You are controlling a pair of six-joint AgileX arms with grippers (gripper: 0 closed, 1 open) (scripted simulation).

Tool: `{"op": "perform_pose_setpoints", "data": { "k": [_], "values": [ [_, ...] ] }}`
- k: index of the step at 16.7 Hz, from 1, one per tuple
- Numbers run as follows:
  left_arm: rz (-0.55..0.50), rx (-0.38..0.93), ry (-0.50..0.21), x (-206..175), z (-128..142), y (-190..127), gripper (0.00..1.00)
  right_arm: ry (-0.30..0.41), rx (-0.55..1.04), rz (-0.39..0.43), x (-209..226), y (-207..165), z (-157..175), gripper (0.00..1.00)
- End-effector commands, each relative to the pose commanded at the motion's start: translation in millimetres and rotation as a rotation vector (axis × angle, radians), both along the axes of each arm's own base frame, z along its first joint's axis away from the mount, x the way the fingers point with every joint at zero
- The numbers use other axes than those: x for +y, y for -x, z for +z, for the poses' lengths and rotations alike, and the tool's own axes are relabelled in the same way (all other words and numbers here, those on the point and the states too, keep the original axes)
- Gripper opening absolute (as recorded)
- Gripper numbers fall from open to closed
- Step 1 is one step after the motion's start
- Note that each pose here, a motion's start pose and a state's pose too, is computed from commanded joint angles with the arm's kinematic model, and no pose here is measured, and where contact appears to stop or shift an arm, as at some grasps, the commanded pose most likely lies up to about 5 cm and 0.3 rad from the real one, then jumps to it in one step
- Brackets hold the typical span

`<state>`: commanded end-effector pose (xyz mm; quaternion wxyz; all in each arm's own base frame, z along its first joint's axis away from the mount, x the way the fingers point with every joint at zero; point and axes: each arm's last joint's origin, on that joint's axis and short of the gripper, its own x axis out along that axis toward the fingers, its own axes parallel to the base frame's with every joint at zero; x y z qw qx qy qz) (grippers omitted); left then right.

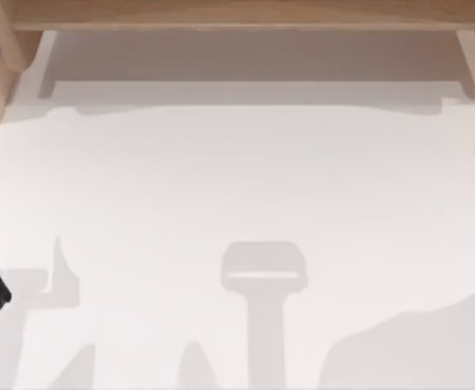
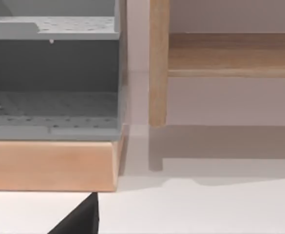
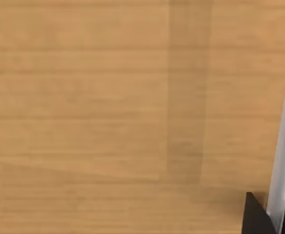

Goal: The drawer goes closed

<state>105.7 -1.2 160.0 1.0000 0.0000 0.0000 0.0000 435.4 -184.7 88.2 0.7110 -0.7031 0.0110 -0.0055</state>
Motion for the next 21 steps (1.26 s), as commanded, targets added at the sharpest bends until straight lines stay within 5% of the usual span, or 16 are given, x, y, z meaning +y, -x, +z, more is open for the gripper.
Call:
{"op": "perform_pose_setpoints", "data": {
  "k": [2,15,21],
  "values": [
    [0.000,0.000,0.000,0.0,0.0,0.0,1.00,0.000,0.000,0.000,0.0,0.0,0.0,0.00],
    [0.000,0.000,0.000,0.0,0.0,0.0,1.00,0.000,0.000,0.000,0.0,0.0,0.0,0.98],
    [0.000,0.000,0.000,0.0,0.0,0.0,1.00,0.000,0.000,0.000,0.0,0.0,0.0,1.00]
  ]
}}
